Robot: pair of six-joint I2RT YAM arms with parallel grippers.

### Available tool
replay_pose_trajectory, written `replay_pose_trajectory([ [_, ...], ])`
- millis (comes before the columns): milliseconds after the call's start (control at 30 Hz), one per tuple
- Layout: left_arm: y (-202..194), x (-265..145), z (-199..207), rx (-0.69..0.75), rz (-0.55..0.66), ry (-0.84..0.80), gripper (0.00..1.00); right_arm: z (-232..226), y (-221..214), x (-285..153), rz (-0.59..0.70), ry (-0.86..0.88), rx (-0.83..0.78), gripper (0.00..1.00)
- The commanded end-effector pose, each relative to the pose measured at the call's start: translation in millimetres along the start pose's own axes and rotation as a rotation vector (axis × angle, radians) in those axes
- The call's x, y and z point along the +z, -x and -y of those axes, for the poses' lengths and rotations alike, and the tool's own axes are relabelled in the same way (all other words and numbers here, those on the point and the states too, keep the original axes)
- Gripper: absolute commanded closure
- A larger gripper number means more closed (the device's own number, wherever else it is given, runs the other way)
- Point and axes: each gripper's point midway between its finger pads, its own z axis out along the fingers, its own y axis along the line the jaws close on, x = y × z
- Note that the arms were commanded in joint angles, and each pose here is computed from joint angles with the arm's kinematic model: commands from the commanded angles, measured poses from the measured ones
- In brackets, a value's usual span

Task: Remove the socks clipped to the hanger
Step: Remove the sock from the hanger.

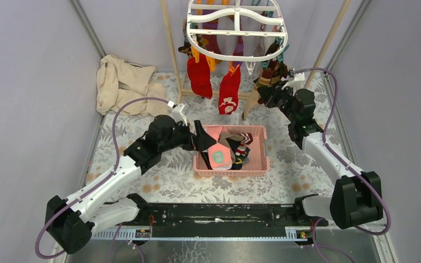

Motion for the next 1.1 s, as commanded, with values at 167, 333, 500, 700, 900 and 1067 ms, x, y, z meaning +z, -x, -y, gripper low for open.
replay_pose_trajectory([
  [167,26.9,23.5,33.0,0.057,0.06,-0.07,0.01,-59.5,28.6,-17.3,0.009,0.237,-0.01,0.94],
  [333,51.1,42.3,40.4,0.096,0.132,-0.059,0.01,-100.1,21.7,-19.8,-0.08,0.37,-0.018,0.94],
  [500,67.4,65.8,43.3,0.13,0.171,-0.066,0.01,-141.6,22.7,-28.2,-0.124,0.485,-0.03,0.95],
  [700,83.9,94.0,22.8,0.18,0.224,0.03,0.01,-173.1,26.6,-38.2,-0.171,0.577,-0.014,0.95],
  [900,100.5,106.1,9.3,0.215,0.282,0.11,0.01,-197.3,25.8,-43.7,-0.214,0.639,-0.024,0.95],
  [1067,103.2,107.8,9.1,0.247,0.301,0.103,0.35,-197.7,19.8,-43.9,-0.238,0.634,-0.024,0.95],
])
